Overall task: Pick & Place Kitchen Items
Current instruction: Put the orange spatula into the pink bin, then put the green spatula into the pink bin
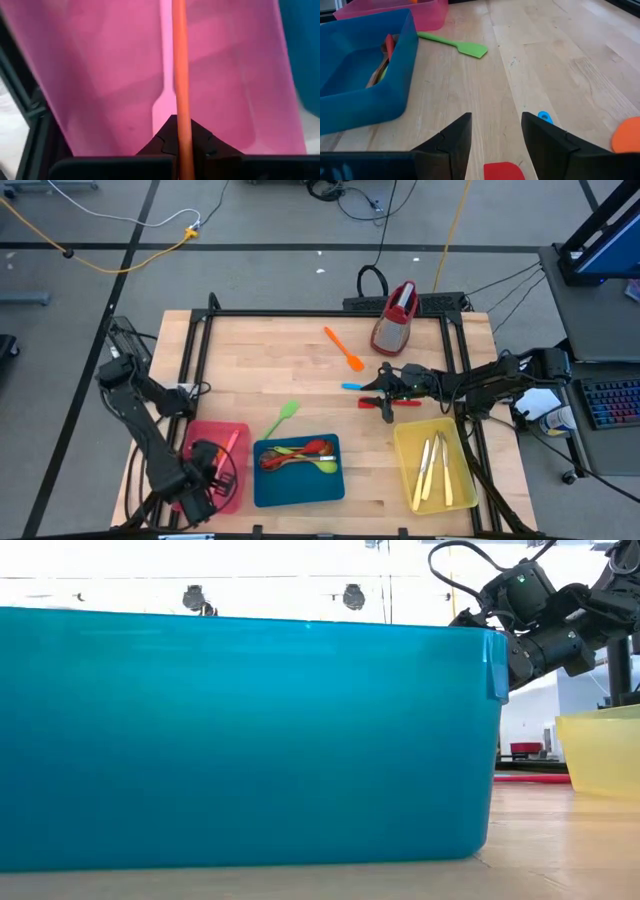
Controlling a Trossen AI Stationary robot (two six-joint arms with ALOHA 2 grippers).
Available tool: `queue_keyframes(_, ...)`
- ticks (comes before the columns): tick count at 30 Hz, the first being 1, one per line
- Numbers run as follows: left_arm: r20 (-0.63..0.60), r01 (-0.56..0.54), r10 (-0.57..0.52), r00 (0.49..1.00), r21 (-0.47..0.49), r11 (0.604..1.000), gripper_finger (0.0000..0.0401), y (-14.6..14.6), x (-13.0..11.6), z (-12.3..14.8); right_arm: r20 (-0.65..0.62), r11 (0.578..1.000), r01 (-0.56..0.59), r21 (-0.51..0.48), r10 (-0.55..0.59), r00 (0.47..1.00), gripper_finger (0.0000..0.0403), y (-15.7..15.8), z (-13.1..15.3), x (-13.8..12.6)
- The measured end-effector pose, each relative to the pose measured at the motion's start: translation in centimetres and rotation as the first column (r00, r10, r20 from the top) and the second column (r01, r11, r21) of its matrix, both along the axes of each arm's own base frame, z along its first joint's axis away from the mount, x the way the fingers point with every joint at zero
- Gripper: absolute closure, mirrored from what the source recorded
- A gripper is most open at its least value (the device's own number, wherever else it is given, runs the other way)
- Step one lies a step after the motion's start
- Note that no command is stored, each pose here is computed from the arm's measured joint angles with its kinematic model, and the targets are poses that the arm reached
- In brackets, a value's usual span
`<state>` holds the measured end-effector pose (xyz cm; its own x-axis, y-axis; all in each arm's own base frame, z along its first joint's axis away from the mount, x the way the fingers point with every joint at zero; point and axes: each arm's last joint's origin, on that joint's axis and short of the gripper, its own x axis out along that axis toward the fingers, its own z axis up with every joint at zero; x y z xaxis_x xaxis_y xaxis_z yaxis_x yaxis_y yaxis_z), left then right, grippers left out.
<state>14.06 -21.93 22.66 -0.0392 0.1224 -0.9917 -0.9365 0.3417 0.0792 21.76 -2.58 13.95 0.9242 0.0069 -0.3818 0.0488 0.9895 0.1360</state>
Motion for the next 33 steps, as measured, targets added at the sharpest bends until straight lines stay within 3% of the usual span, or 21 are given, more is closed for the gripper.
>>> queue_keyframes(7, 0.145, -0.039, 0.041, 0.989, -0.016, 0.999, 0.0385, 0.2, 1.4, -1.8, 0.000, 1.000, 0.000, 0.000, 0.000, 1.000, 0.0238, 0.0, 0.0, 0.0)
queue_keyframes(14, 0.065, -0.034, 0.038, 0.997, -0.070, 0.997, 0.0392, 1.1, 1.4, -4.1, 0.000, 1.000, 0.000, 0.000, 0.000, 1.000, 0.0236, 0.0, 0.0, 0.0)
queue_keyframes(21, 0.044, -0.031, 0.037, 0.998, -0.134, 0.990, 0.0357, 1.0, 1.9, -4.2, 0.000, 1.000, 0.000, 0.000, 0.000, 1.000, 0.0236, 0.0, 0.0, 0.0)
queue_keyframes(33, -0.003, 0.048, -0.050, 0.999, -0.178, 0.983, 0.0348, 1.6, 2.6, -4.1, 0.000, 1.000, 0.000, 0.000, 0.000, 1.000, 0.0236, 0.0, 0.0, 0.0)
